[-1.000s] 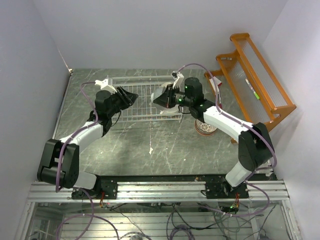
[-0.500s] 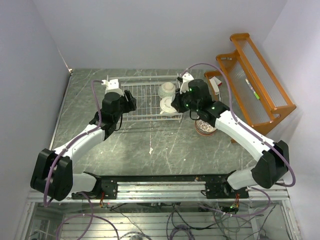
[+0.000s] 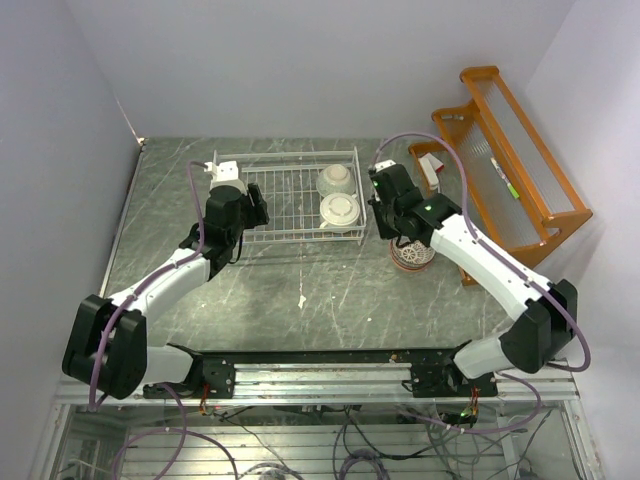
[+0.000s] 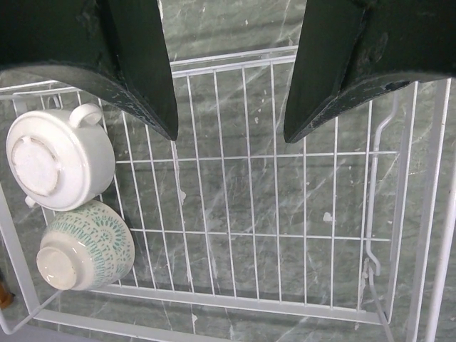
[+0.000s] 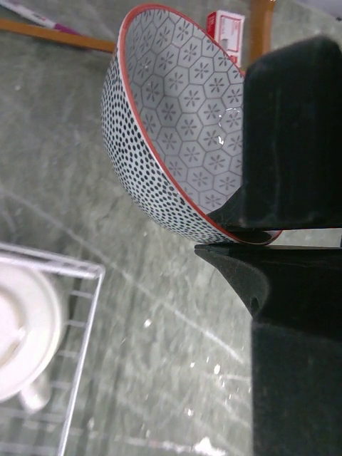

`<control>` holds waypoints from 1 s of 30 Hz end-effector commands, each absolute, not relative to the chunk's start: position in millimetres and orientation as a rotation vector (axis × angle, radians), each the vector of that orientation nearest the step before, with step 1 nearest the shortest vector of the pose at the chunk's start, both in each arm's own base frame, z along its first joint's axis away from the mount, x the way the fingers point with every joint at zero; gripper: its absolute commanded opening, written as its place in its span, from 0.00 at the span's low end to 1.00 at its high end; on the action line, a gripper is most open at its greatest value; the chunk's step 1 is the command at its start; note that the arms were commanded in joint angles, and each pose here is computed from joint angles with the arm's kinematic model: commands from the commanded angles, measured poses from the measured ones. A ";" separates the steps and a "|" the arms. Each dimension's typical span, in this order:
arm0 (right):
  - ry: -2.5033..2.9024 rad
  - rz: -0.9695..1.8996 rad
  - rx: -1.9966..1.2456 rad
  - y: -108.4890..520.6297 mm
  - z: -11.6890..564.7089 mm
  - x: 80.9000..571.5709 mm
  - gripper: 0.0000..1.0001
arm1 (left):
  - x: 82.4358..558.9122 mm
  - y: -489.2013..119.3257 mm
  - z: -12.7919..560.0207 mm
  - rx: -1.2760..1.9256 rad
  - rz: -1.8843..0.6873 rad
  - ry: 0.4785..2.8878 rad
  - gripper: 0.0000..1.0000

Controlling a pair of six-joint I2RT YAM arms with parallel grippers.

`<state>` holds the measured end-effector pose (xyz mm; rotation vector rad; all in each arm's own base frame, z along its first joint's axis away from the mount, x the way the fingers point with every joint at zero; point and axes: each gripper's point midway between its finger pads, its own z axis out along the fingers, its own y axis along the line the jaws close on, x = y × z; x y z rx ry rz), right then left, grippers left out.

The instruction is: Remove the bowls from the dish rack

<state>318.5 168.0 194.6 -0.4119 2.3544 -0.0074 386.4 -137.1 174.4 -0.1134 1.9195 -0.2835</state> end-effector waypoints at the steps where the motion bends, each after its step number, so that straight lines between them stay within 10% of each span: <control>1: 2.434 -0.211 -0.432 137.5 169.6 313.4 0.00 | 387.0 -134.5 170.4 -0.106 -0.253 1.925 0.72; 30: 2.530 -0.104 -0.351 110.7 115.5 326.0 0.00 | 387.8 -137.6 157.4 -0.105 -0.255 1.968 0.72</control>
